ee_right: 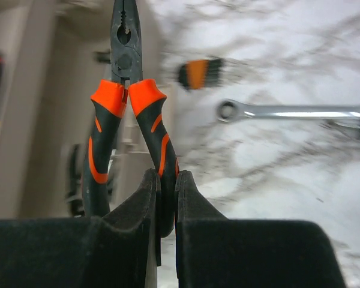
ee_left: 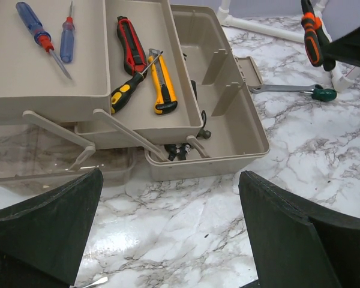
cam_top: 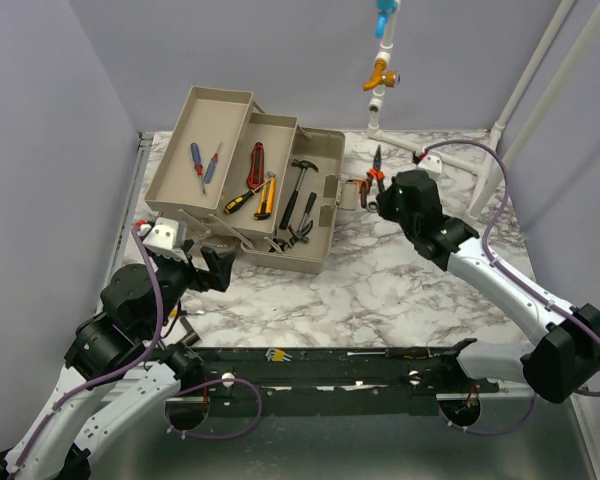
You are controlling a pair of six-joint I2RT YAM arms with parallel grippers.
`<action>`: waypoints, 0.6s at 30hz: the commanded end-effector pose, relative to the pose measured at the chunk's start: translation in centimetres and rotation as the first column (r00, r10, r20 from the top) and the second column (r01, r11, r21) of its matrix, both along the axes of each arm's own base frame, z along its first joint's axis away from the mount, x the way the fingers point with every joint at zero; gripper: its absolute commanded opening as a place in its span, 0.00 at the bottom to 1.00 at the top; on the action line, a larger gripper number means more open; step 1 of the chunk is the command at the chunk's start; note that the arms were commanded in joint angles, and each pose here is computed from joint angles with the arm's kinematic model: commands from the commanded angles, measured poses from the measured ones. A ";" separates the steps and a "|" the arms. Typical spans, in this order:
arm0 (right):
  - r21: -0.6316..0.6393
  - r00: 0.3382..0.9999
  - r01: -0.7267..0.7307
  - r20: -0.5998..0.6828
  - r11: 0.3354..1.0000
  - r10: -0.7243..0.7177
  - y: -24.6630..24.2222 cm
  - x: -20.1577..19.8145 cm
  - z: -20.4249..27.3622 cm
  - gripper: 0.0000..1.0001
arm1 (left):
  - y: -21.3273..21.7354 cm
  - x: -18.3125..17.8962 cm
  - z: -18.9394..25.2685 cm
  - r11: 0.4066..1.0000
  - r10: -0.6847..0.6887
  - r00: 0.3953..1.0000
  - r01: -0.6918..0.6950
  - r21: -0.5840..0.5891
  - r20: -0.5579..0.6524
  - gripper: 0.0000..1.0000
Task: Pack the tool kit
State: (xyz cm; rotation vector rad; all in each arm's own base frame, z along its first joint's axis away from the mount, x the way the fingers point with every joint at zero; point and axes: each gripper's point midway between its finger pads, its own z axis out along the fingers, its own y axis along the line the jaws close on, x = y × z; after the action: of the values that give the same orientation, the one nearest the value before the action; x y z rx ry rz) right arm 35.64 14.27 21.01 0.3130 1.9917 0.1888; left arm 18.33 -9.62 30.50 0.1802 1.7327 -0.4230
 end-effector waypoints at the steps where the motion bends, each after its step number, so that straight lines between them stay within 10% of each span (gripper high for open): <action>1: 0.167 0.934 -0.352 0.118 0.921 0.336 8.4 1.5 6.0 0.01 | 0.9 0.2 0.2 0.999 0.051 0.998 -0.051 -0.010 0.020 0.99; 18: 0.199 0.936 -0.340 -0.024 0.919 0.352 23.0 10.1 3.2 0.01 | 5.6 -1.0 2.1 0.969 0.236 0.969 -0.229 -0.093 0.077 0.98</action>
State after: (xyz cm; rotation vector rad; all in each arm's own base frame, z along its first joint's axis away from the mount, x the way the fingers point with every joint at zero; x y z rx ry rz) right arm 44.78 35.65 24.47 0.0109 2.0709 0.6279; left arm 17.84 -5.56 31.89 -0.0095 1.6468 -0.3381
